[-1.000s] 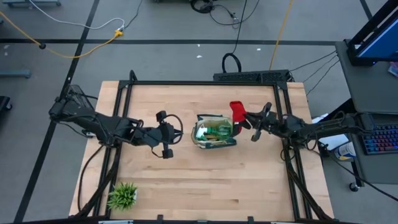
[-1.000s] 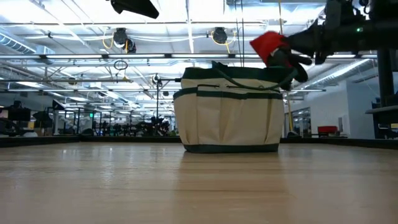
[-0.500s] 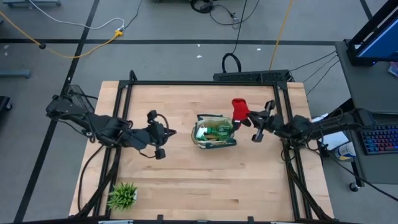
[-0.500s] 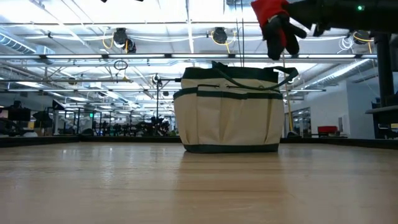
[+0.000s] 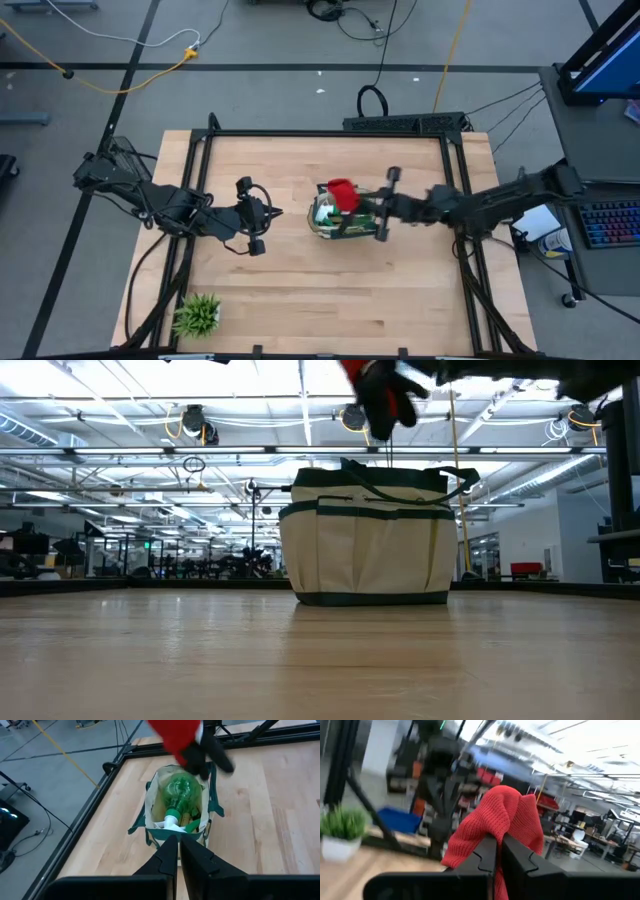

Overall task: Pick & Place Garden tools in Gardening bag
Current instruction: Put the red gloves into the green gardening bag

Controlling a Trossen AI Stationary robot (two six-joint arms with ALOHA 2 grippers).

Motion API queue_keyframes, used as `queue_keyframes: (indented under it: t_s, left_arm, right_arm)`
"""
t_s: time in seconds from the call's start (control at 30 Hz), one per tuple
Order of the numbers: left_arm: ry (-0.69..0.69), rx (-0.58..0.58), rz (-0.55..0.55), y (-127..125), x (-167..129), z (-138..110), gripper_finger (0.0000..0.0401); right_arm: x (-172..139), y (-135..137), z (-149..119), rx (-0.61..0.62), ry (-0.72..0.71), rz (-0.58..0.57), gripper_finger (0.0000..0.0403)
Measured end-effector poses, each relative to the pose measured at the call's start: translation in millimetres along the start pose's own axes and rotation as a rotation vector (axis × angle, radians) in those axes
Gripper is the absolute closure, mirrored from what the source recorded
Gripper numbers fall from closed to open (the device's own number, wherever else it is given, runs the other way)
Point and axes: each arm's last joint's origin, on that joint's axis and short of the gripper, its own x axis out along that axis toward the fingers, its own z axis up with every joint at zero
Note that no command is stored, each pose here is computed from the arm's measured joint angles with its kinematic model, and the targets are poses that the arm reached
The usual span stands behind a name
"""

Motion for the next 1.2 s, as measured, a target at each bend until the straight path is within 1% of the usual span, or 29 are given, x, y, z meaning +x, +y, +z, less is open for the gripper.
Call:
queue_keyframes:
  t_s: [0.1, 0.2, 0.3, 0.43, 0.67, 0.8, 0.97, 1.07, 1.2]
  left_arm:
    - [0.001, 0.001, 0.000, 0, 0, 0, 0.0375]
    - [0.006, 0.004, 0.001, 0, 0, -1, 0.0375]
    - [0.017, 0.012, 0.003, 0, 0, -2, 0.0375]
    - [0.038, 0.024, 0.005, 0, 0, -4, 0.0375]
    - [0.052, 0.030, 0.008, 1, 0, -6, 0.0375]
    - [0.057, 0.026, 0.009, 0, 2, -6, 0.0375]
    - [0.080, 0.070, 0.012, -6, 11, -9, 0.0375]
    - [0.107, 0.119, 0.019, -10, 20, -11, 0.0375]
    - [0.134, 0.119, 0.042, -10, 32, -14, 0.0375]
  right_arm:
    - [24, 8, -8, -0.070, 0.088, 0.018, 0.0396]
    - [42, 14, -14, -0.090, 0.158, -0.026, 0.0395]
    - [51, 16, -22, -0.169, 0.219, -0.078, 0.0395]
    - [55, 17, -33, -0.197, 0.260, -0.075, 0.0394]
    - [53, 19, -47, -0.243, 0.371, -0.034, 0.0393]
    - [50, 20, -54, -0.309, 0.454, -0.016, 0.0393]
    - [46, 23, -62, -0.375, 0.538, 0.047, 0.0393]
    - [43, 24, -67, -0.399, 0.591, 0.078, 0.0393]
    - [41, 25, -69, -0.433, 0.614, 0.100, 0.0393]
